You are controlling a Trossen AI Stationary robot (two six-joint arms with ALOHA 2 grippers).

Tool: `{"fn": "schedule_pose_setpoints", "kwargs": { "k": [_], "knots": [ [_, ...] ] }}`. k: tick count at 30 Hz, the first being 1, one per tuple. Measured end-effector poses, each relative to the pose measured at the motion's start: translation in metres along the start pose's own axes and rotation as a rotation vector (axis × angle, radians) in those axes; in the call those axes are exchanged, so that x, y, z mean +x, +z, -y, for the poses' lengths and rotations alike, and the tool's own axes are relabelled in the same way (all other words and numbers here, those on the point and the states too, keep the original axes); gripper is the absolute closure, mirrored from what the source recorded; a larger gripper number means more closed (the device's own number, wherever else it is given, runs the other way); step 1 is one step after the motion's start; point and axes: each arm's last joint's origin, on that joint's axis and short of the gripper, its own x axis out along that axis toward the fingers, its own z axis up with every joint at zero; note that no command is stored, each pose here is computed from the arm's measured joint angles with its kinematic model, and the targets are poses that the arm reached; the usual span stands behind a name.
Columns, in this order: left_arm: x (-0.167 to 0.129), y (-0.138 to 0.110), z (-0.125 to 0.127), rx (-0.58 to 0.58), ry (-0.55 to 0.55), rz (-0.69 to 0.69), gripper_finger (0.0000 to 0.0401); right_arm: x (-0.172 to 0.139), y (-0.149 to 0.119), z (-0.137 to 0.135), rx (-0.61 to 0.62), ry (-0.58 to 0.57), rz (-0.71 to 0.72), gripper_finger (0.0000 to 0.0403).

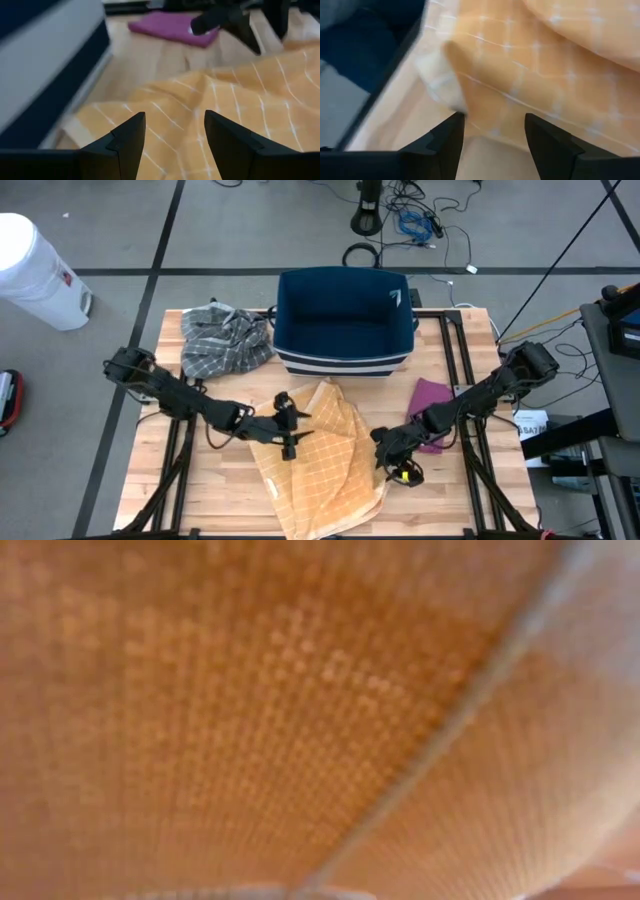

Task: Fold towel
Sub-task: Fold the yellow towel

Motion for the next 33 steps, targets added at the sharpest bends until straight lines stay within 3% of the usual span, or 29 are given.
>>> {"fn": "schedule_pose_setpoints", "kwargs": {
  "k": [7, 16, 22, 27, 33],
  "knots": [
    [-0.028, 0.004, -0.016, -0.016, 0.028, -0.112, 0.019, -0.024, 0.002, -0.005, 0.006, -0.066, 0.02, 0.0208],
    [-0.05, -0.017, -0.007, -0.106, -0.096, -0.37, 0.019, -0.04, 0.009, -0.014, -0.025, -0.051, 0.104, 0.0209],
    [-0.061, -0.025, 0.002, -0.059, -0.015, -0.384, 0.019, -0.039, 0.016, -0.014, -0.055, -0.06, 0.173, 0.0209],
    [-0.064, -0.049, -0.009, -0.064, 0.082, -0.538, 0.019, -0.039, 0.023, -0.015, -0.07, -0.048, 0.244, 0.0209],
    [-0.057, -0.058, -0.007, -0.108, -0.005, -0.457, 0.019, -0.029, 0.03, -0.014, -0.092, -0.037, 0.32, 0.0209]
  ]
}}
